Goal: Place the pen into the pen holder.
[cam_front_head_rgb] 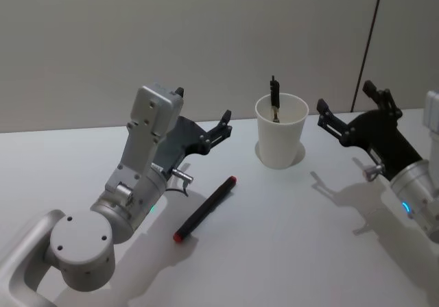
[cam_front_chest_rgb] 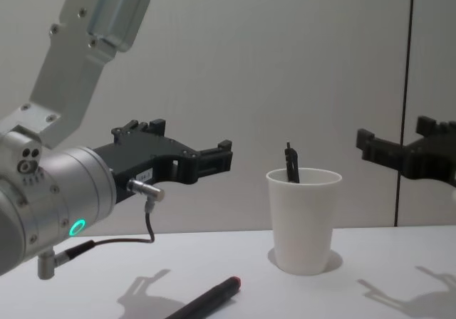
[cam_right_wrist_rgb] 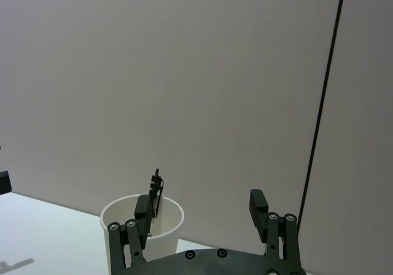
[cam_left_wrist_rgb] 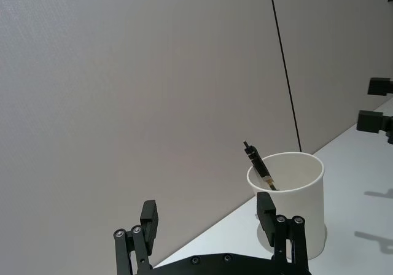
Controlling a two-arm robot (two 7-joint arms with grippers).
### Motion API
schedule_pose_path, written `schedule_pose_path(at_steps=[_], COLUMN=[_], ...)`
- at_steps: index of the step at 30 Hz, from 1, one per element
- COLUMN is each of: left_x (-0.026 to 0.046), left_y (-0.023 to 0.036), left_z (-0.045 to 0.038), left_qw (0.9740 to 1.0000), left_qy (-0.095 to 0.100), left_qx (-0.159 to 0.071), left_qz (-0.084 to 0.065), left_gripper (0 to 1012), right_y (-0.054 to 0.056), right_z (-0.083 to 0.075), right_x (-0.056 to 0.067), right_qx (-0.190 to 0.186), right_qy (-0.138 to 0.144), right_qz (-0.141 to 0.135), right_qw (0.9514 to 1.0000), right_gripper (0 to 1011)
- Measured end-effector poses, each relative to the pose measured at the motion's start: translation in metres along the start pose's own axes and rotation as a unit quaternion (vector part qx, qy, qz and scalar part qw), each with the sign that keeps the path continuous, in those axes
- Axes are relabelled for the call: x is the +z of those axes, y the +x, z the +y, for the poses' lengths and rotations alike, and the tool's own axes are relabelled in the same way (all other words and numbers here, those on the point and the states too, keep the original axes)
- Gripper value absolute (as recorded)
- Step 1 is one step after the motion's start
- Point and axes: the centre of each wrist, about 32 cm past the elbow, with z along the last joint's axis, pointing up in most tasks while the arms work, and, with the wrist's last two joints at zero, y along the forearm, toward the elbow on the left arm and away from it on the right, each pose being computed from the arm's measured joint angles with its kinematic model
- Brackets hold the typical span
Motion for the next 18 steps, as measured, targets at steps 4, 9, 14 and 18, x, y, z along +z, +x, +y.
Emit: schedule_pose_path(at_steps=[4,9,14,18], left_x=[0.0,0.0,0.0,0.0], left_y=[0.0,0.0,0.0,0.0], left_z=[0.0,0.0,0.0,0.0], left_qw=[1.0,1.0,1.0,1.0], left_qy=[0.0,0.0,0.0,0.0], left_qx=[0.0,0.0,0.0,0.0], left_qz=[0.0,0.0,0.0,0.0], left_gripper=[1001,1001,1001,1001], right_y=[-0.002,-0.006,-0.009,-0.011], right_z=[-0.009,-0.023,-0.034,-0.04], right_x=[0.005,0.012,0.019,0.023], right_qx=[-0.008,-0.017,-0.024,-0.027], right_qy=[-0.014,-0.034,-0.052,-0.063], right_qz=[0.007,0.017,0.024,0.029], right_qw=[0.9998,0.9991,0.9981,0.9972], right_gripper=[1002,1002,1002,1002])
